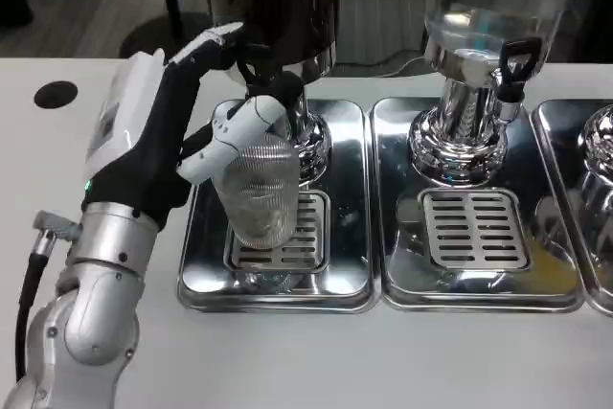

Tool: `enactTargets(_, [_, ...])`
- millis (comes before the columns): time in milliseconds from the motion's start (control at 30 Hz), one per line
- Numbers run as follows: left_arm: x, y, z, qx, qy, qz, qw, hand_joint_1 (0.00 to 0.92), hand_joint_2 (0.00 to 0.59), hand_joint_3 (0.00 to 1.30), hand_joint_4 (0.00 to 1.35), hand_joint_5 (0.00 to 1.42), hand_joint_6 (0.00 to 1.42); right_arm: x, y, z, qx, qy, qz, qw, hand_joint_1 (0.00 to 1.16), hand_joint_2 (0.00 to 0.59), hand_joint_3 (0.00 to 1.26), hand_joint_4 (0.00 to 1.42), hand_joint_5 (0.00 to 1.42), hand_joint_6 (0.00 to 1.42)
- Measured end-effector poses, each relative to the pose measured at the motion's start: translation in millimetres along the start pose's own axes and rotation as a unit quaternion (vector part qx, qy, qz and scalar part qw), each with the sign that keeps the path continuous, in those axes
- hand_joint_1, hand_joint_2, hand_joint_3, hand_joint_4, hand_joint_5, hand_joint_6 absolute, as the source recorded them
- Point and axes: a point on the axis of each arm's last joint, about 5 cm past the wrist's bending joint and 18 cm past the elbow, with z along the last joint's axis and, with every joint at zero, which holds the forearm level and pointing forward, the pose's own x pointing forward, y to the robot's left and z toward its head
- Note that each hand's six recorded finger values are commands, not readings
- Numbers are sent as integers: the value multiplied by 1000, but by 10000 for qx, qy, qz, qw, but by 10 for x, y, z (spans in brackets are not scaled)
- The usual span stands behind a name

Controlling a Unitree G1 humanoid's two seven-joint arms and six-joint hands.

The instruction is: Grasp the cup under the faucet to collect the drink, then remove the cup.

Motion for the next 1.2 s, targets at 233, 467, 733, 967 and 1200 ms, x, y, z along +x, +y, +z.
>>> enactTargets(233, [-2, 5, 3, -36, -5, 92, 10000, 0, 86, 496, 474, 321, 0, 0, 0, 0, 0, 0, 1, 10000, 741, 576, 409, 342, 276, 202])
enactTargets(467, [-56, 13, 23, -40, -41, 172, 9998, 0, 87, 509, 493, 332, 0, 4, 3, 2, 7, -6, -3, 10000, 741, 576, 409, 342, 276, 202])
enactTargets(733, [-104, 8, 22, -63, -26, 214, 9997, 0, 87, 517, 501, 335, 0, 22, 14, 4, 21, -24, -2, 10000, 741, 576, 409, 342, 276, 202])
enactTargets(967, [-107, 10, 21, -78, -26, 225, 9997, 0, 87, 523, 502, 336, 0, 29, 23, 3, 1, -9, 18, 10000, 741, 576, 409, 342, 276, 202])
enactTargets(1200, [-107, 10, 21, -79, -25, 228, 9997, 0, 87, 527, 506, 340, 0, 34, 25, 4, -6, -22, 22, 10000, 741, 576, 409, 342, 276, 202])
